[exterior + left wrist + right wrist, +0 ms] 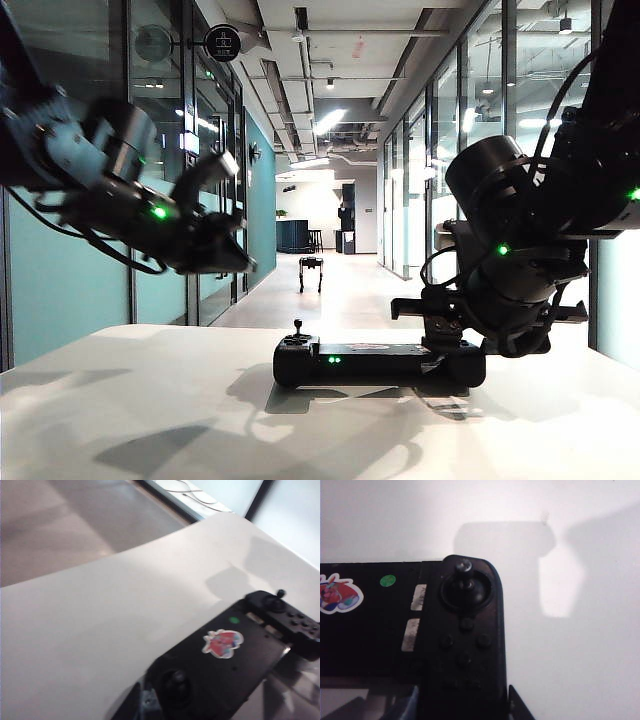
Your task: Push the left joystick on the remote control sitting on the white table backward to make the robot dog back up in a straight line until it returns close to you.
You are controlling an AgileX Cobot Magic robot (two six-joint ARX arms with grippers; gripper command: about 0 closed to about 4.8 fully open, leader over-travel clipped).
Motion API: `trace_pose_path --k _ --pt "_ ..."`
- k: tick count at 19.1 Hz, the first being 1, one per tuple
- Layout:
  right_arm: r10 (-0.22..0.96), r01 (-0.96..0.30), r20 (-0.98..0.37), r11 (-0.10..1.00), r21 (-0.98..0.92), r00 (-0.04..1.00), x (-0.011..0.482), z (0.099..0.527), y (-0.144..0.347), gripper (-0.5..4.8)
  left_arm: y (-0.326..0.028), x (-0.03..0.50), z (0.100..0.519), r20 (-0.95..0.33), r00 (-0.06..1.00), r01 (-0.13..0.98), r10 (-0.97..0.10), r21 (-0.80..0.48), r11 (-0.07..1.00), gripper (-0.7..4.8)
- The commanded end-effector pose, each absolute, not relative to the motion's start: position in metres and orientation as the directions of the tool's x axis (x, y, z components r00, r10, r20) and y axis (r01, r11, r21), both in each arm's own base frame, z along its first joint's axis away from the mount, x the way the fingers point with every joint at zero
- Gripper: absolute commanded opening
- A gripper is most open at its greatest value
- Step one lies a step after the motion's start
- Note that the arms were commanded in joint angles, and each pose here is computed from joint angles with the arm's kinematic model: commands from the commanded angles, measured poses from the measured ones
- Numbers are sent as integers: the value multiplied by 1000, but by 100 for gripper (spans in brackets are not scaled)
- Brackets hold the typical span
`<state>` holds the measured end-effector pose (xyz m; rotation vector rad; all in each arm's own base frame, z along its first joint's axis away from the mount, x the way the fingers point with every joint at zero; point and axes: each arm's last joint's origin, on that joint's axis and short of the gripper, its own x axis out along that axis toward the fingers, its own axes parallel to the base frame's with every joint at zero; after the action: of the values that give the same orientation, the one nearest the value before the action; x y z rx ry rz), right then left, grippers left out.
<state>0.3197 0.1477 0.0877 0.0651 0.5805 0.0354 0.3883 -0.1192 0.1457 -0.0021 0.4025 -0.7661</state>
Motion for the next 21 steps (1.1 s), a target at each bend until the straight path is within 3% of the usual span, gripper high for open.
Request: trace_pose_path --k 1,9,14,21 --pt "45 1 -517 996 88 855 322 93 149 198 -127 399 142 -329 612 716 -719 -156 681 -5" --pt "25 28 -515 995 96 857 322 93 148 198 -150 441 120 -333 543 763 -771 -187 619 -5" --pt "26 29 -515 995 97 857 322 93 148 198 -156 460 119 -420 479 808 -771 -131 574 -5" --pt "28 27 -515 995 99 856 322 93 149 198 -171 469 109 -437 400 842 -805 -171 511 -5"
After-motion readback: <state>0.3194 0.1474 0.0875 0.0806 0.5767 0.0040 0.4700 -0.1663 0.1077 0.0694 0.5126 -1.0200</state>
